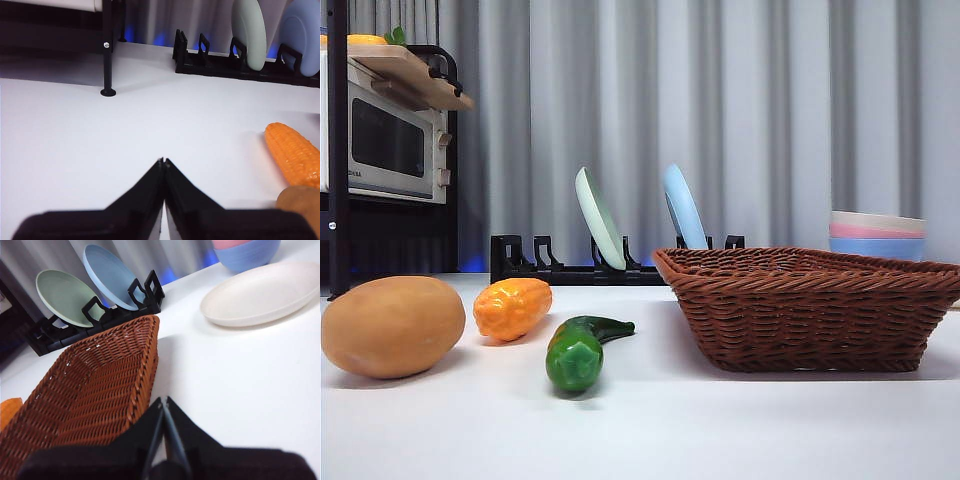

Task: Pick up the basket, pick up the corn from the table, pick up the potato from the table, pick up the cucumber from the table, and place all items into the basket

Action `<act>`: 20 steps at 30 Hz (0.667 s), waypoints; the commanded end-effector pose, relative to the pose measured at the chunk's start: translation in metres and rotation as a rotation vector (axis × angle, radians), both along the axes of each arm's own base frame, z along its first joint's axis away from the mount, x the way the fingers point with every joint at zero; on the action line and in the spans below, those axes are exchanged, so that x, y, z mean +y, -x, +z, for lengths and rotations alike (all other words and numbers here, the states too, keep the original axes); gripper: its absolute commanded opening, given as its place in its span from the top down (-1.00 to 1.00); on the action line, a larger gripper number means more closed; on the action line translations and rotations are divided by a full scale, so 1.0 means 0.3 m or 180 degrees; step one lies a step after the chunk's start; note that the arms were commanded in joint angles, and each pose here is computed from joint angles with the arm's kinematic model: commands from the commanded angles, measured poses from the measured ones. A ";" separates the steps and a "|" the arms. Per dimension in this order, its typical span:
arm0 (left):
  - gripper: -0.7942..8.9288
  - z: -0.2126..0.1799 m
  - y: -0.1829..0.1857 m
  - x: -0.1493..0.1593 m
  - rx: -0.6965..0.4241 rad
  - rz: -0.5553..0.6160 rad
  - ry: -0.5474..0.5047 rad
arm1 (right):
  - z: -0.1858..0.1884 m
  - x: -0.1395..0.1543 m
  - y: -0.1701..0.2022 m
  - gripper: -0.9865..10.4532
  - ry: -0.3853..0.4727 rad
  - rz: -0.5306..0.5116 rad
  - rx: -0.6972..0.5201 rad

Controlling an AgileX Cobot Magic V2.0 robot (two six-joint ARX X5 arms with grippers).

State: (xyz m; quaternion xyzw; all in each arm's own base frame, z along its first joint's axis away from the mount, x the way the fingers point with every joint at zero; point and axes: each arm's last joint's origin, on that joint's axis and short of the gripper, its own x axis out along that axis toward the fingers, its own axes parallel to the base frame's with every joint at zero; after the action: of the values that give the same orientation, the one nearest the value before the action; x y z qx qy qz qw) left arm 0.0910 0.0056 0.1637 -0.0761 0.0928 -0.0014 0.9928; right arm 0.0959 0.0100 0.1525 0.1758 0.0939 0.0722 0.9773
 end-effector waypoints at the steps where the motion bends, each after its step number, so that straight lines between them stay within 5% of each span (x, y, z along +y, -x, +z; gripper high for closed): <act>1: 0.85 0.003 0.000 0.000 -0.0025 0.0024 0.0204 | 0.026 0.000 -0.001 0.84 -0.0037 -0.0011 -0.0001; 12: 0.85 0.116 -0.016 -0.008 0.0104 -0.0251 0.0479 | 0.229 0.008 -0.099 0.84 0.0143 0.0051 0.0379; 20: 0.85 0.269 -0.091 -0.012 0.0310 -0.0646 0.0456 | 0.370 0.035 -0.279 0.84 0.0229 0.0572 0.0804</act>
State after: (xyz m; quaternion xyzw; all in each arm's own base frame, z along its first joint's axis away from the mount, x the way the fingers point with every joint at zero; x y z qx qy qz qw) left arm 0.1158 0.0020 0.2411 -0.1468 0.1469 -0.0964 0.9734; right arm 0.1735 0.0197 0.2608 0.1499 0.2266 0.1261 0.9541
